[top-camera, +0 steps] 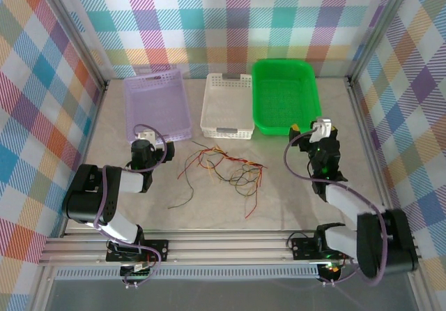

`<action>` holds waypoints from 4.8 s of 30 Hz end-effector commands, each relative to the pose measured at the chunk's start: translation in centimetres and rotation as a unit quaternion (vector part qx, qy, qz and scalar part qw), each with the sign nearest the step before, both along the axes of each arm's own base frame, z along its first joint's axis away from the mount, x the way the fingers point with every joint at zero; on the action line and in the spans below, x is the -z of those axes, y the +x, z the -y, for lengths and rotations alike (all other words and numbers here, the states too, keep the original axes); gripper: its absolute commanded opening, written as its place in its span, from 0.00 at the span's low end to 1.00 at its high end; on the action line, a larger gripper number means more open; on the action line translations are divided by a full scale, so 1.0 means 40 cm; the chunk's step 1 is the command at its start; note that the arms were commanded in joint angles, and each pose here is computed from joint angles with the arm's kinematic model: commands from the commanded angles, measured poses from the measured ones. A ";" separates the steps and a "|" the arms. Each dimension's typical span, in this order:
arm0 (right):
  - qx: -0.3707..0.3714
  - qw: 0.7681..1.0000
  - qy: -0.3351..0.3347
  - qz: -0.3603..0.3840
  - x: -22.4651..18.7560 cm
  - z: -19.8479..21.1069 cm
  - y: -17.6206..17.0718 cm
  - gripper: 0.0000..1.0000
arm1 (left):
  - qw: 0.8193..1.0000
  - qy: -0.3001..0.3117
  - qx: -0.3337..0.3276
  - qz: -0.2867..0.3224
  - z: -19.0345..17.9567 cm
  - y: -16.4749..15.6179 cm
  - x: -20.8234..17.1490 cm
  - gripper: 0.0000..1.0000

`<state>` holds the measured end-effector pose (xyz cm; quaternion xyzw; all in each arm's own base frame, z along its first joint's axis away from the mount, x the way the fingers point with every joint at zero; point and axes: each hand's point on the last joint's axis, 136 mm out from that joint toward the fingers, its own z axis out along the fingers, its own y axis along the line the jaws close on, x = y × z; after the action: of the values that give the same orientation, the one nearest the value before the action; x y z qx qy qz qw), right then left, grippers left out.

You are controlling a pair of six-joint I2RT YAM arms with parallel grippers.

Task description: Untangle the cables

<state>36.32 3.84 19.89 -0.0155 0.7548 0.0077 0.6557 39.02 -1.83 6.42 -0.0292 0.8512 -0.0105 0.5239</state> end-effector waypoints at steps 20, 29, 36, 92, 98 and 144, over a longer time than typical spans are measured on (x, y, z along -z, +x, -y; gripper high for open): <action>-0.212 0.917 0.299 -0.159 -0.196 -0.230 -0.225 1.00 | 0.990 -0.102 -0.014 0.092 0.013 -0.120 -0.323 1.00; -0.221 0.894 0.218 -0.323 0.001 -0.319 -0.240 1.00 | 0.960 -0.233 -0.142 0.062 -0.055 -0.321 -0.455 1.00; -0.161 0.888 0.094 -0.420 0.159 -0.352 -0.265 0.94 | 0.956 -0.277 -0.102 0.005 0.006 -0.356 -0.458 1.00; -0.090 0.917 0.001 -0.388 0.364 -0.401 -0.136 0.00 | 0.975 -0.141 -0.018 -0.170 0.150 -0.349 -0.353 0.87; -0.111 0.933 0.012 -0.342 0.248 -0.392 -0.146 0.00 | 0.972 -0.145 0.020 -0.184 0.250 -0.359 -0.330 0.85; -0.440 0.855 0.076 -0.263 -0.024 -0.559 -0.380 0.00 | 0.957 0.069 0.256 -0.114 0.528 -0.408 -0.381 0.97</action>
<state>22.18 25.01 18.98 -0.2628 0.8389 0.3176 0.3554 22.94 -23.09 20.83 0.1705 0.9027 -0.0973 0.3828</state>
